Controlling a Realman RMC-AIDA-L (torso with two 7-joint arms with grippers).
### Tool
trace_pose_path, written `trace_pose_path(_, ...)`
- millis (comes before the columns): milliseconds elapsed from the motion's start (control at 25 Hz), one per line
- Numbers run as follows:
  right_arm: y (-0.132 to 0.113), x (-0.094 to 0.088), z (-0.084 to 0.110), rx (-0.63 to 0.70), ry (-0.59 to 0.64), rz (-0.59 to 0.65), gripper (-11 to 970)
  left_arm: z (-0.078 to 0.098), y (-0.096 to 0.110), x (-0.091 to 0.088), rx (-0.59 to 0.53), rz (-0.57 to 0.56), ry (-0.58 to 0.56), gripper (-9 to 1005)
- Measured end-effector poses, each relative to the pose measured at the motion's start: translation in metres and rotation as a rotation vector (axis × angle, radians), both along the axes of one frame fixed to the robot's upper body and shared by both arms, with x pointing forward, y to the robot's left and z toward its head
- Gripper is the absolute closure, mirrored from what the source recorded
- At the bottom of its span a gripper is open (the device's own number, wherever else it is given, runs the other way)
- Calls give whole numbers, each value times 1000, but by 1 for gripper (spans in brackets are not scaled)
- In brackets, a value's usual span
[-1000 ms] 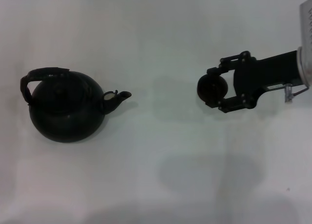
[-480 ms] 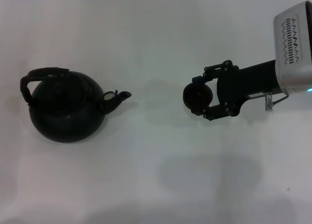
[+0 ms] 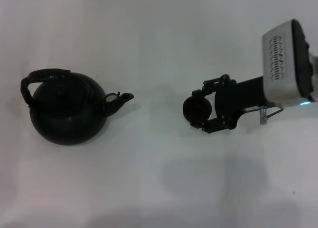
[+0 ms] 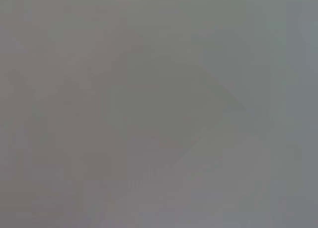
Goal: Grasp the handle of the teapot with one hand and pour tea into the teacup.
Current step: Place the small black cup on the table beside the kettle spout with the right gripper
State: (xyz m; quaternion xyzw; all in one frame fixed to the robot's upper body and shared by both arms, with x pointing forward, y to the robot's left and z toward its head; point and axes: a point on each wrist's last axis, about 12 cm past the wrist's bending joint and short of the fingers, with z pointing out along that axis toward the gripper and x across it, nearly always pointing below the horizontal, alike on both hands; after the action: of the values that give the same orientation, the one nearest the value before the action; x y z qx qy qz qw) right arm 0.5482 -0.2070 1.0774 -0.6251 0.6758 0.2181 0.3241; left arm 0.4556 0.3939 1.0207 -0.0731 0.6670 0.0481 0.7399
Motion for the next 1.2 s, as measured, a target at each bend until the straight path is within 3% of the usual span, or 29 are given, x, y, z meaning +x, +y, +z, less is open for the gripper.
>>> trace_pose_path(1200, 7, -4, -17, -16, 14, -15, 183, 1, -4, 4, 5, -17, -1, 265)
